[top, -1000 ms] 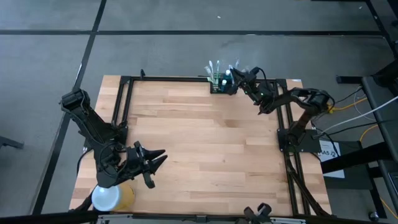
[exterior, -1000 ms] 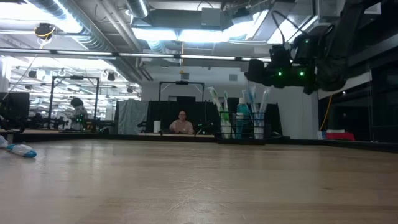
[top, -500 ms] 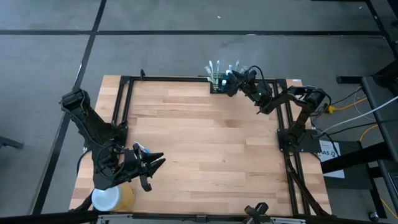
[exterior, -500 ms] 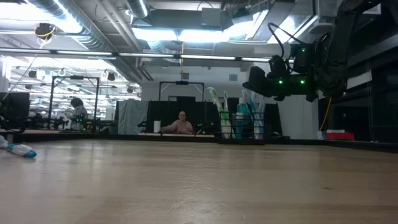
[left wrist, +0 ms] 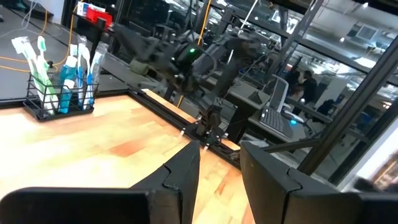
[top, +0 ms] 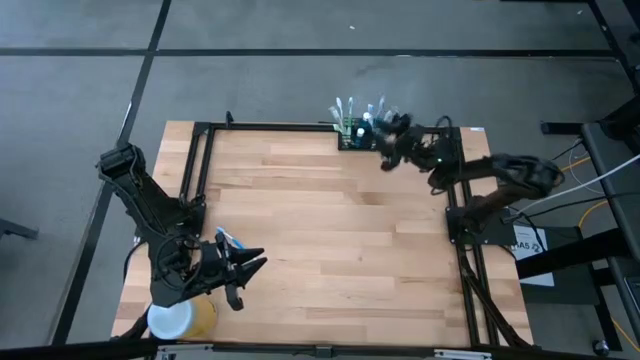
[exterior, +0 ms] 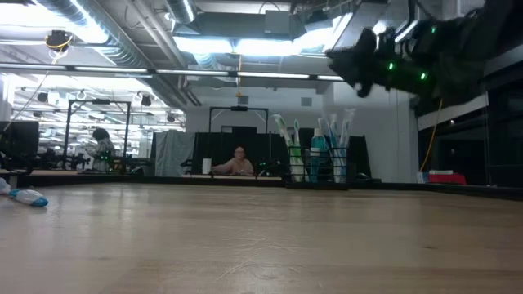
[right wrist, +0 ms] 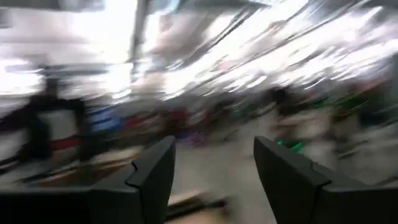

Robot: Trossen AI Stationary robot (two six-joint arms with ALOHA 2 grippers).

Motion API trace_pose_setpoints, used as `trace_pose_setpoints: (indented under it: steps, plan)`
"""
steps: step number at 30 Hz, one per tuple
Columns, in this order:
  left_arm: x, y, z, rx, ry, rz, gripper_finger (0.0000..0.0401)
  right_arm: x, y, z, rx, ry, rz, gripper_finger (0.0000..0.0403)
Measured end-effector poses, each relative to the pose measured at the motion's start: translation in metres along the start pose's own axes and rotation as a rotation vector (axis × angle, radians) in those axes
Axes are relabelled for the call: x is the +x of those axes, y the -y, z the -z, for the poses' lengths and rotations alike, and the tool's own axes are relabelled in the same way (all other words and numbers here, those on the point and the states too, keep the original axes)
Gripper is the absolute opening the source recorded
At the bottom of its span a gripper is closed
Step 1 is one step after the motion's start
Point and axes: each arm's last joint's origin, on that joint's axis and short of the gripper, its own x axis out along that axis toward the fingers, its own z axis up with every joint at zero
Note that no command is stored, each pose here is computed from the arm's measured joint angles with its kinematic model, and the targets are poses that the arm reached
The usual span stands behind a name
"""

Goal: Pick & Place toothbrushing station
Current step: Put the blue toothbrush into the black organizer

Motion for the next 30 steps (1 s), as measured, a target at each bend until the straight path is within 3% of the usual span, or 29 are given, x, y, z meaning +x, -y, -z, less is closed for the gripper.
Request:
trace_pose_setpoints:
  steps: [5,8,12,14,19,22,24,26,28,30]
  plan:
    - [0.000,0.000,0.000,0.021,-0.001,0.002,0.0111,0.020,-0.072,0.006,0.126,-0.355,-0.296,0.0202]
    - [0.000,0.000,0.000,0.016,0.001,0.000,0.0111,0.028,-0.126,0.012,0.067,-0.610,-0.425,0.0190]
    - [0.000,-0.001,-0.001,0.016,0.030,-0.052,0.0111,0.034,-0.181,0.013,-0.050,-0.786,-0.443,0.0174]
    - [0.000,-0.003,-0.002,-0.019,0.064,-0.108,0.0111,0.038,-0.196,0.007,-0.016,-0.777,-0.423,0.0166]
    - [0.021,-0.005,0.001,-0.099,0.078,-0.126,0.0102,0.042,-0.215,-0.014,0.171,-0.749,-0.409,0.0151]
    - [0.047,-0.002,0.019,0.003,-0.113,0.129,0.0097,0.036,-0.225,-0.029,0.241,-0.728,-0.489,0.0147]
    - [0.069,0.003,0.017,-0.022,-0.182,0.234,0.0096,0.031,-0.230,-0.040,0.285,-0.719,-0.535,0.0145]
    - [0.091,0.013,-0.002,0.014,-0.175,0.317,0.0096,0.025,-0.232,-0.052,0.333,-0.709,-0.568,0.0143]
    - [0.110,0.029,-0.039,0.129,-0.091,0.388,0.0095,0.020,-0.234,-0.066,0.378,-0.689,-0.593,0.0143]
    - [0.123,0.039,-0.083,0.286,-0.015,0.369,0.0095,0.015,-0.235,-0.079,0.412,-0.665,-0.616,0.0143]
